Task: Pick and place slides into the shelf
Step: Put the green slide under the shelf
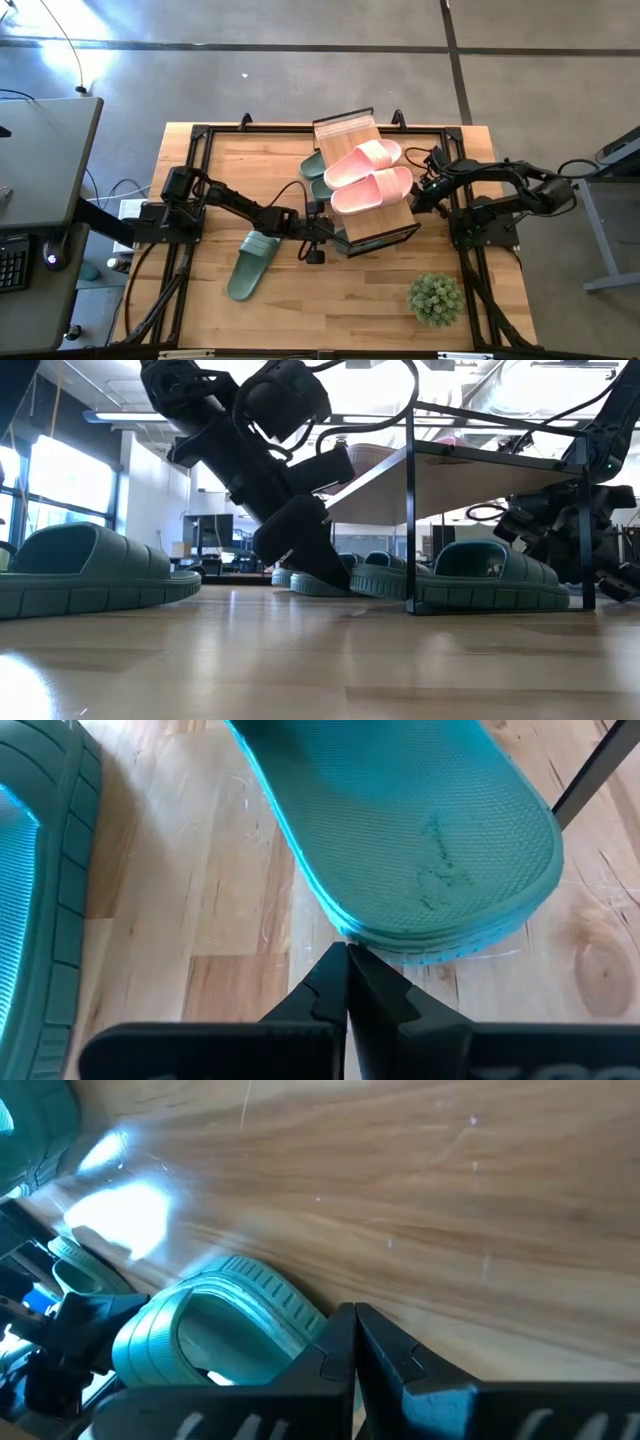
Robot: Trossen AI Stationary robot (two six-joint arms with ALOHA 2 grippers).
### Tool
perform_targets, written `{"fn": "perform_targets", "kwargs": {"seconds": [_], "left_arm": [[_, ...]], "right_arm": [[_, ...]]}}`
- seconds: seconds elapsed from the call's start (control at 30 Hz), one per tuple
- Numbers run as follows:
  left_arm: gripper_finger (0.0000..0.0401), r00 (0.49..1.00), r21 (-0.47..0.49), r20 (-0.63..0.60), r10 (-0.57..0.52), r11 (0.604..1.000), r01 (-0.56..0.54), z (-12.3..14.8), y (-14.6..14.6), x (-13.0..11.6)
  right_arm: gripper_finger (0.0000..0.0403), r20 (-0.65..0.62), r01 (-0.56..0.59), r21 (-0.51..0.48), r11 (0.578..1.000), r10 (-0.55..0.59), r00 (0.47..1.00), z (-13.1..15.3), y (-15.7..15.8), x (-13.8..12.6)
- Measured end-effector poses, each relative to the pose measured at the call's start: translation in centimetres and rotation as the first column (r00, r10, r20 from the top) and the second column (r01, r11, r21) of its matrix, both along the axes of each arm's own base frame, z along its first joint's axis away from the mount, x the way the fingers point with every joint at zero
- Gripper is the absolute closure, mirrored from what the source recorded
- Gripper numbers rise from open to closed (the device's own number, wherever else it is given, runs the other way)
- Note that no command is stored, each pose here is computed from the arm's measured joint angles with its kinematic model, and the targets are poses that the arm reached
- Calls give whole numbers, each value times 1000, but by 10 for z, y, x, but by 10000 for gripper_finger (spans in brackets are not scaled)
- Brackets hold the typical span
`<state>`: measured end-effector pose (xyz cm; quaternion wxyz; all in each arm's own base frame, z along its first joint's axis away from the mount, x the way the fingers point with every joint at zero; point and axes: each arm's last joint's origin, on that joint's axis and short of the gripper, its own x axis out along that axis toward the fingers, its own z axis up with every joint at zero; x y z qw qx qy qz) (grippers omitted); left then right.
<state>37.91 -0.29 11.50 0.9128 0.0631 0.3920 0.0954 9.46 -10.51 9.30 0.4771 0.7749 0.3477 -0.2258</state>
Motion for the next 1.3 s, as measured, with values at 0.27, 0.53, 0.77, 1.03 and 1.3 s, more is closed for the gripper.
{"fn": "perform_targets", "kwargs": {"seconds": [0.27,0.53,0.77,1.03,1.3], "left_arm": [[401,1000,0,-1,1,1000,-1,0,0,0],[400,1000,2,-12,5,1000,-5,7,0,-3],[400,996,57,-74,50,997,-46,27,3,-16],[400,991,109,-96,89,991,-78,62,5,-35],[400,974,105,-122,-189,974,202,110,0,-64]], "right_arm": [[403,-2,-1,-46,999,0,1000,2,-2,1],[403,-15,43,-169,985,-46,999,17,-2,-2],[403,-32,95,-286,953,-108,994,32,2,-7],[403,-27,141,-401,905,-166,986,48,11,-15],[403,36,156,-514,843,-160,986,63,22,-24]]}}
